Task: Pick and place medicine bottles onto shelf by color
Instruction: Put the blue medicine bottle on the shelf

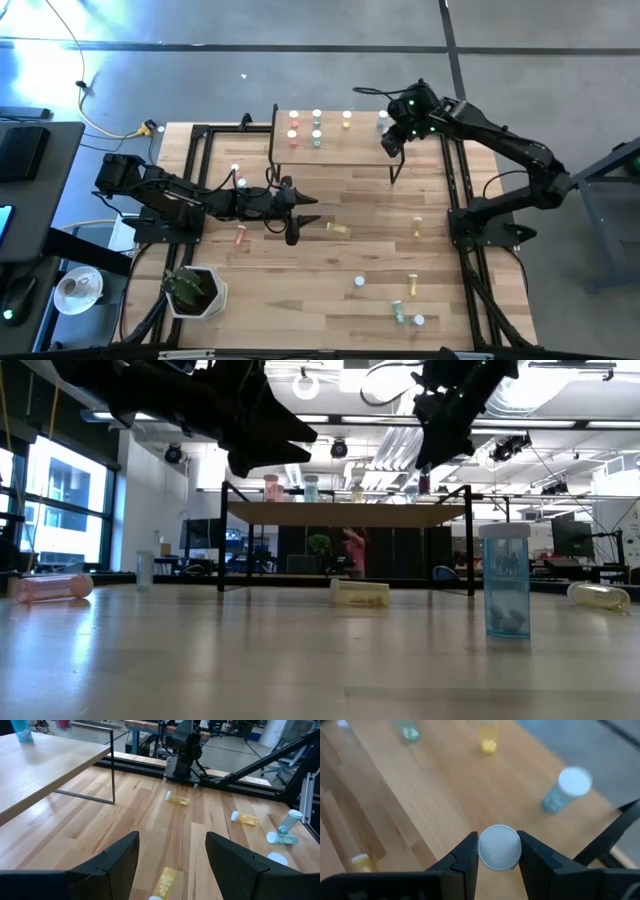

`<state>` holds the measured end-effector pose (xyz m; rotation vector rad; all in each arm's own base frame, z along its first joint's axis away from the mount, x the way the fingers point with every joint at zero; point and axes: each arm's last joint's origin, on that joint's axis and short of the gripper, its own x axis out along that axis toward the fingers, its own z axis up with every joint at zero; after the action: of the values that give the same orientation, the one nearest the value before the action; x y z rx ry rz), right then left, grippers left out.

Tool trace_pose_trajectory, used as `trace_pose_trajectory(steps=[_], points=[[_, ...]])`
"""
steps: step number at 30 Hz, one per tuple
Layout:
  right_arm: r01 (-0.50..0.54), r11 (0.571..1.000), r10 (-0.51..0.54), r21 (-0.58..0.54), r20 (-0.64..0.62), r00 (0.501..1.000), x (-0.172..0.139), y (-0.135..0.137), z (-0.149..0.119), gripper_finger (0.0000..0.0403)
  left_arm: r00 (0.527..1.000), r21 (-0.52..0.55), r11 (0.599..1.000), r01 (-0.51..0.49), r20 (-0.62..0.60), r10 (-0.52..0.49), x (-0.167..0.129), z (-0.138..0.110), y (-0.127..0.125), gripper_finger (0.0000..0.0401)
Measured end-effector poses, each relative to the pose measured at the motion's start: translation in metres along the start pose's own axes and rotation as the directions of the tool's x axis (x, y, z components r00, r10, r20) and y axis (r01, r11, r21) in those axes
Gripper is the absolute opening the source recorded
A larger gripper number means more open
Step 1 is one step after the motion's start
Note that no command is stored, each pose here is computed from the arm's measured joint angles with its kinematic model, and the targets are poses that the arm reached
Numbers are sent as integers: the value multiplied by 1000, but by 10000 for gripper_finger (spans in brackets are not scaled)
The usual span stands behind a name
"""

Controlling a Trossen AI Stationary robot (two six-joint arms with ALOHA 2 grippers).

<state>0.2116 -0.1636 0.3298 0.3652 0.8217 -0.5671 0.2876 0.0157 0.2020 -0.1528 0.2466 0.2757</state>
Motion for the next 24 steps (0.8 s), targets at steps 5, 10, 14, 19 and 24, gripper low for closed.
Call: trace_pose_trajectory(steps=[5,10,14,19,24], points=[[-8,1000,8,-28,-16,1000,17,7,3,103,1000,0,1000,-2,0,2,0,0,0,220],[30,999,-32,-42,-47,998,26,6,3,103,1000,0,1000,-3,-2,3,0,0,0,220],[47,998,-50,-41,-72,996,29,5,1,103,1000,1,1000,-3,-2,3,0,0,0,220],[47,998,-50,-44,-72,996,29,7,1,103,1000,1,1000,-3,-2,3,0,0,0,220],[51,998,-53,-28,-72,996,29,7,1,103,1000,1,1000,-3,-2,3,0,0,0,220]])
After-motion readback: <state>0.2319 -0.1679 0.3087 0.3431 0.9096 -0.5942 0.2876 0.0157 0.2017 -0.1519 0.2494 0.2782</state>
